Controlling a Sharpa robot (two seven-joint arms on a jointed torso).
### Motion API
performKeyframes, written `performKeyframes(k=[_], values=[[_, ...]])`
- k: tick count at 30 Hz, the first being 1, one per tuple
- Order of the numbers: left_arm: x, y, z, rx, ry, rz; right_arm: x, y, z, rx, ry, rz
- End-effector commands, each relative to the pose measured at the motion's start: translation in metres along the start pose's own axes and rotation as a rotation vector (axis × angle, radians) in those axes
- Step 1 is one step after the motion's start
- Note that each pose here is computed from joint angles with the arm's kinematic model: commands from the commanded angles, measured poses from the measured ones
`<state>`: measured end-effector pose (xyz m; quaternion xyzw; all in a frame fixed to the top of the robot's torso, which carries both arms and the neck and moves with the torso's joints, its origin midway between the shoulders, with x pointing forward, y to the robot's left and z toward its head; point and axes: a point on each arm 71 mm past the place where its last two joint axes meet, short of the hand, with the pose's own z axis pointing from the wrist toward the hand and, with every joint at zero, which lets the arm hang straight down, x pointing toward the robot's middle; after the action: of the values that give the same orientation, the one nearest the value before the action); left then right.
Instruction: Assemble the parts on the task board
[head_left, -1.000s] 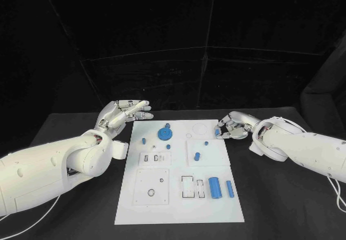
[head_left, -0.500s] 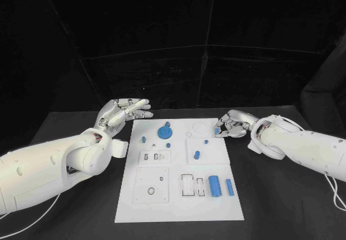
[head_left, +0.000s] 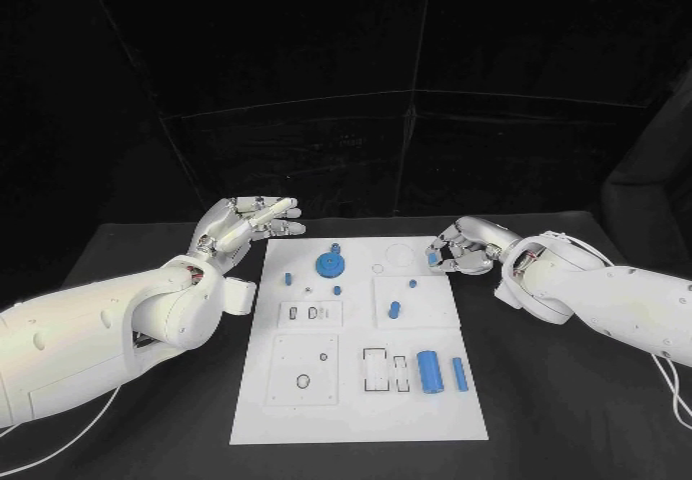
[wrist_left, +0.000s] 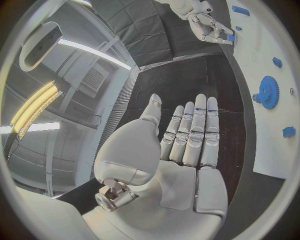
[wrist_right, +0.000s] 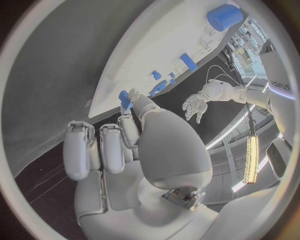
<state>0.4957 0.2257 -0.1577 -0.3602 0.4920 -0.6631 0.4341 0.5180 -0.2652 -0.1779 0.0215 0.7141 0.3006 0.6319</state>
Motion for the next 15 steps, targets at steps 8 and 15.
performKeyframes(k=[8, 15], values=[[-0.0015, 0.0006, 0.0030, 0.001, 0.015, -0.006, 0.003, 0.048, 0.004, 0.000, -0.064, -0.011], [-0.0027, 0.0026, 0.0055, -0.008, 0.016, -0.005, 0.024, 0.095, 0.016, -0.086, 0.018, -0.036]])
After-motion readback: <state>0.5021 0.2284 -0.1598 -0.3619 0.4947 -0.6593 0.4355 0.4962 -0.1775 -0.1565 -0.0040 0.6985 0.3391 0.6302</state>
